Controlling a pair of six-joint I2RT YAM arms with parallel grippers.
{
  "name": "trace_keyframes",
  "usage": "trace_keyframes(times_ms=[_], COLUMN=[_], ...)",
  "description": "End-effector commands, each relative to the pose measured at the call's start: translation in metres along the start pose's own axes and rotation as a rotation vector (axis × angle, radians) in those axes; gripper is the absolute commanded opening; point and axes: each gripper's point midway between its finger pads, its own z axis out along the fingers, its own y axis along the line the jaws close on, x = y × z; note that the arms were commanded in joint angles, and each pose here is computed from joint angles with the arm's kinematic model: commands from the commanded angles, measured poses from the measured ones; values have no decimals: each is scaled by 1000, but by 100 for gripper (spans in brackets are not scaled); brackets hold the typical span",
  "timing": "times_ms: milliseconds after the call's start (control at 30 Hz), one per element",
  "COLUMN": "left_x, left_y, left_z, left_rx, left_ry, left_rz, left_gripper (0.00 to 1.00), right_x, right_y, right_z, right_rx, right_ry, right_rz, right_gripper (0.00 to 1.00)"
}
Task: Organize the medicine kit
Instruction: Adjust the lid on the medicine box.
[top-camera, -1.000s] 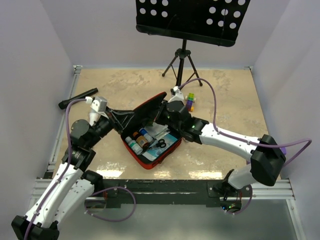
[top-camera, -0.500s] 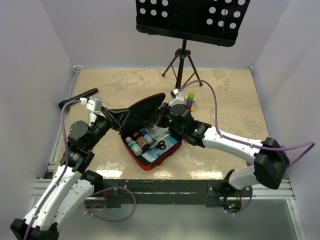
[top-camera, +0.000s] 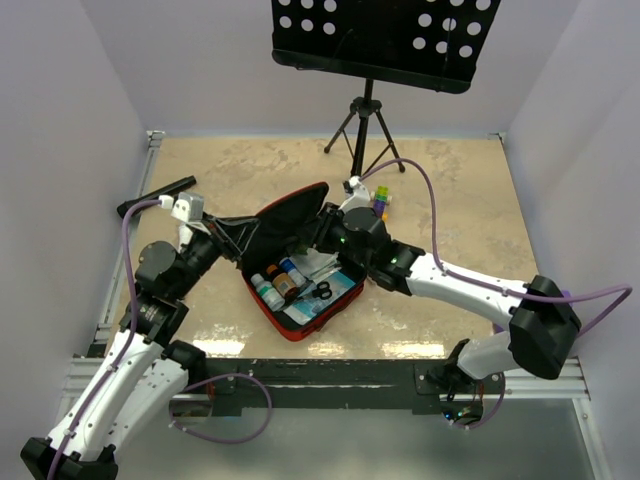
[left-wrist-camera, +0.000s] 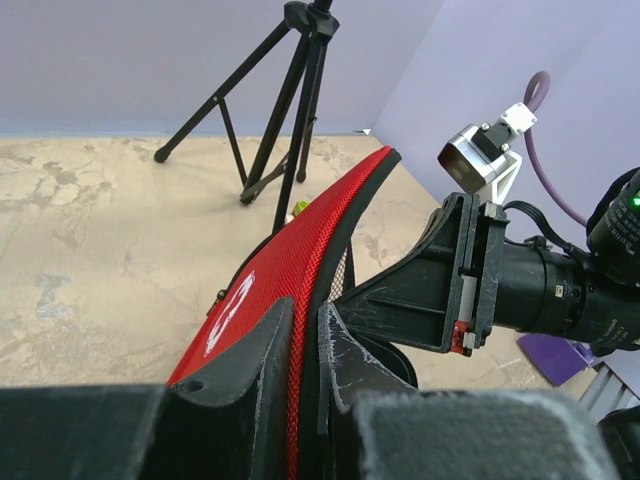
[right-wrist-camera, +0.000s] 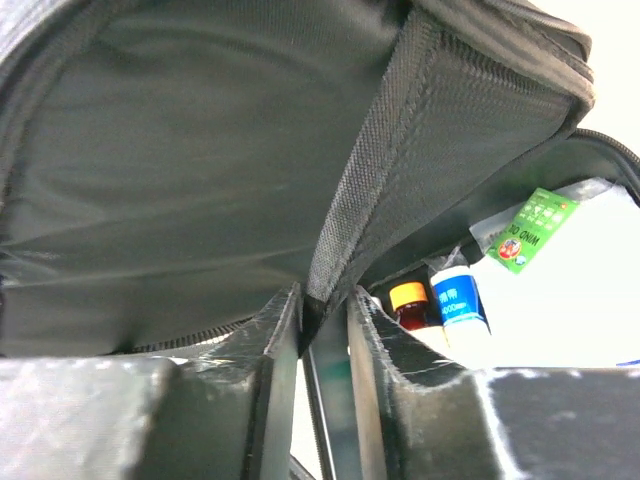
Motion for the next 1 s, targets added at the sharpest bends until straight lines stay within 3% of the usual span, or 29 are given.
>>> trace_keyframes(times_ms=[0, 367, 767, 867, 967], left_x=[6, 4, 13, 14, 13], left_y=[18, 12, 14, 14, 14], left_z=[-1, 3, 6, 7, 7], left_rx=[-81, -32, -24, -26, -25], left_ry=[28, 35, 70, 74, 71], left_rz=[22, 82, 94, 94, 97], left_gripper=[0, 0, 0, 0, 0], right_x=[-10, -21, -42, -52, -50], right_y=[12, 17, 28, 16, -36], right_z=[-3, -15, -36, -43, -59], right_rx=[-14, -15, -23, 45, 279], right_ry=[-4, -26, -77, -124, -143], right_rz=[-23, -17, -11, -8, -16], right_gripper=[31, 44, 52, 52, 52])
